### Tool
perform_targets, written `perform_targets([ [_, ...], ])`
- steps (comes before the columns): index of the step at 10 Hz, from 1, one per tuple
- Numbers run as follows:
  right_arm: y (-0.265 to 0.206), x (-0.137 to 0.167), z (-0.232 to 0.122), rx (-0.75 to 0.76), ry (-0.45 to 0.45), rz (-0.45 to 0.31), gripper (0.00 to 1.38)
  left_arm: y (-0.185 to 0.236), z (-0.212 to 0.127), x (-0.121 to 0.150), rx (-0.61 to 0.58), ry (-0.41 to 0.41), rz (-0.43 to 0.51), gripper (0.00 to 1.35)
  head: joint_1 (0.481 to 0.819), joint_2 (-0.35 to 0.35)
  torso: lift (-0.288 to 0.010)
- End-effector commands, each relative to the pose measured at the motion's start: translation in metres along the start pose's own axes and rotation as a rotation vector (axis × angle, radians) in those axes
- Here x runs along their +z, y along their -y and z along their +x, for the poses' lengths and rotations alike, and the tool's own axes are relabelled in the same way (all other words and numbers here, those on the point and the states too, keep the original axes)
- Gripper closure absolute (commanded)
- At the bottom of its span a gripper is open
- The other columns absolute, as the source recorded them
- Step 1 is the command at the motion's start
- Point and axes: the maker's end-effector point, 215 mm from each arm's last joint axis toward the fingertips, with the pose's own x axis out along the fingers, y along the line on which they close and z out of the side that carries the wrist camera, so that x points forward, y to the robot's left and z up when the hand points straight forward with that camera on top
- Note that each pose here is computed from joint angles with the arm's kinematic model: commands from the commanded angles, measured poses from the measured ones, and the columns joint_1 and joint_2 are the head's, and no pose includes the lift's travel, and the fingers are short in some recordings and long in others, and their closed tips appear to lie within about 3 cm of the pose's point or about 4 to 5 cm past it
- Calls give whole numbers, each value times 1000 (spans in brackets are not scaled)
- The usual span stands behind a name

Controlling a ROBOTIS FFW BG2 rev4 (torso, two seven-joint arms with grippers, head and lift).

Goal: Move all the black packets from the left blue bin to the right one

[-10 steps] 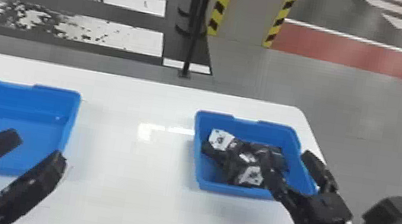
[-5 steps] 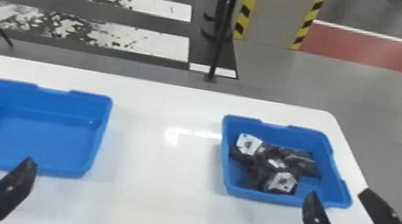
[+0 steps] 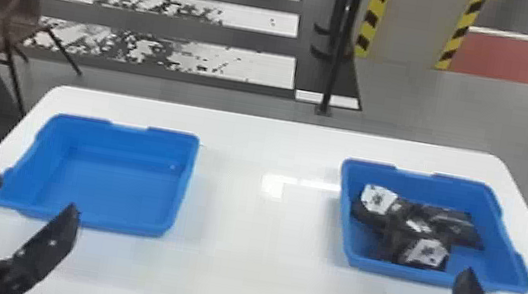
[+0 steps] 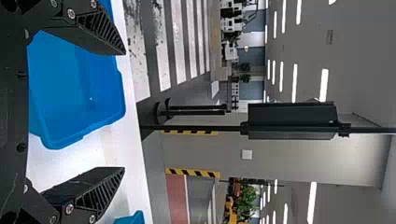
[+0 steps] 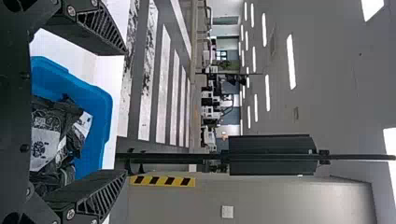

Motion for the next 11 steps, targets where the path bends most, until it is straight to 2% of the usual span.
perform_targets([
  [1,-1,-2,2,1,2,7,122,-3,-1,5,9,15,9,163,695,12,-140],
  [5,-2,0,5,4,13,22,124,-8,1,10,20,27,20,163,695,24,-140],
  [11,-1,-6,5,-1,11,55,124,-11,2,3,25,6,14,163,695,32,-140],
])
